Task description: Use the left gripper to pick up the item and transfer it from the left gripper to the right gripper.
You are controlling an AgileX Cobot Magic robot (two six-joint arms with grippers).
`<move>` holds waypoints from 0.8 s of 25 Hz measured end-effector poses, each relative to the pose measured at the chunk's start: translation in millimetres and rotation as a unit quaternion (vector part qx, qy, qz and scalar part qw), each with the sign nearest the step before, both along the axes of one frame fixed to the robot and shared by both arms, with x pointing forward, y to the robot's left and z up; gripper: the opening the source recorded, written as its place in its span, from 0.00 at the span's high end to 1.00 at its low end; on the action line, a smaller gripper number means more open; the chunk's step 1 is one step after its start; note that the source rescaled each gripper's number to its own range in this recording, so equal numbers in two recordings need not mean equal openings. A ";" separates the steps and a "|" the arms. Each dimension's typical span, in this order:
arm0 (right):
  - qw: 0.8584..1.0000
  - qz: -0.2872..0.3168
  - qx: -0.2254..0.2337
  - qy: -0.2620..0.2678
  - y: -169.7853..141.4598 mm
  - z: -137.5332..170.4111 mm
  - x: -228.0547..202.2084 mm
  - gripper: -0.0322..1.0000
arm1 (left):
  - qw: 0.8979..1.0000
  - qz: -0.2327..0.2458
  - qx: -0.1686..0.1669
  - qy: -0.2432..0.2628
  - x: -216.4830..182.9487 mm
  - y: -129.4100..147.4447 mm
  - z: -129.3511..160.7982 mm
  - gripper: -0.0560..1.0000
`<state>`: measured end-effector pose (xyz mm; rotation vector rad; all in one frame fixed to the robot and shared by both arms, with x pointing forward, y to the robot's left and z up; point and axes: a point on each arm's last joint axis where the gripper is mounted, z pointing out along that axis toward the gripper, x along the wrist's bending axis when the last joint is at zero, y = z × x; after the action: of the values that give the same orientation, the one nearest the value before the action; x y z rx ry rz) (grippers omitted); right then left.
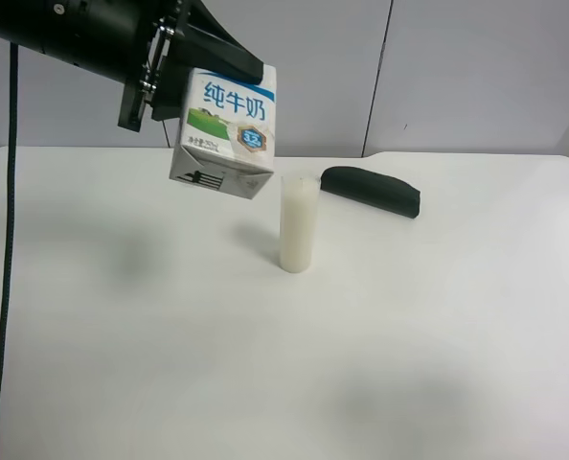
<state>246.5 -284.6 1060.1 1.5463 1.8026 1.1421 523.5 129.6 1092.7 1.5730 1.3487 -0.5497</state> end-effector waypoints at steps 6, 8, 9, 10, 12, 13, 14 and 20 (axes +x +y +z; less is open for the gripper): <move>0.990 0.114 0.038 0.069 26.1 13.2 29.3 0.00 | 0.999 -0.034 -0.002 0.006 -10.8 -23.5 -4.5 0.94; 0.983 0.157 0.062 0.079 36.0 15.8 39.6 0.00 | 0.999 -0.040 -0.006 0.007 -13.1 -27.4 -4.3 0.94; 0.979 0.175 0.074 0.079 40.2 17.2 43.1 0.00 | 0.999 -0.041 -0.009 0.009 -13.5 -28.7 -4.2 0.94; 0.974 0.195 0.087 0.079 44.8 18.8 47.0 0.00 | 0.999 -0.041 -0.012 0.010 -13.9 -29.6 -3.8 0.94; 0.964 0.230 0.109 0.071 52.7 22.2 53.7 0.00 | 0.999 -0.040 -0.017 0.013 -14.1 -30.6 -3.3 0.94; 0.960 0.244 0.116 0.070 55.9 22.9 57.2 0.00 | 0.999 -0.041 -0.019 0.014 -14.4 -30.8 -3.0 0.94; 0.956 0.258 0.125 0.068 59.3 23.9 60.4 0.00 | 0.999 -0.043 -0.021 0.016 -14.8 -31.0 -2.8 0.94; 0.932 0.309 0.180 0.058 73.5 29.0 76.0 0.00 | 0.997 -0.066 -0.029 0.023 -19.2 -32.2 -1.5 0.94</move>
<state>322.5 -211.0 1089.2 1.2671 2.3542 1.7857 504.3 97.4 1091.1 1.6180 1.2573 -0.7047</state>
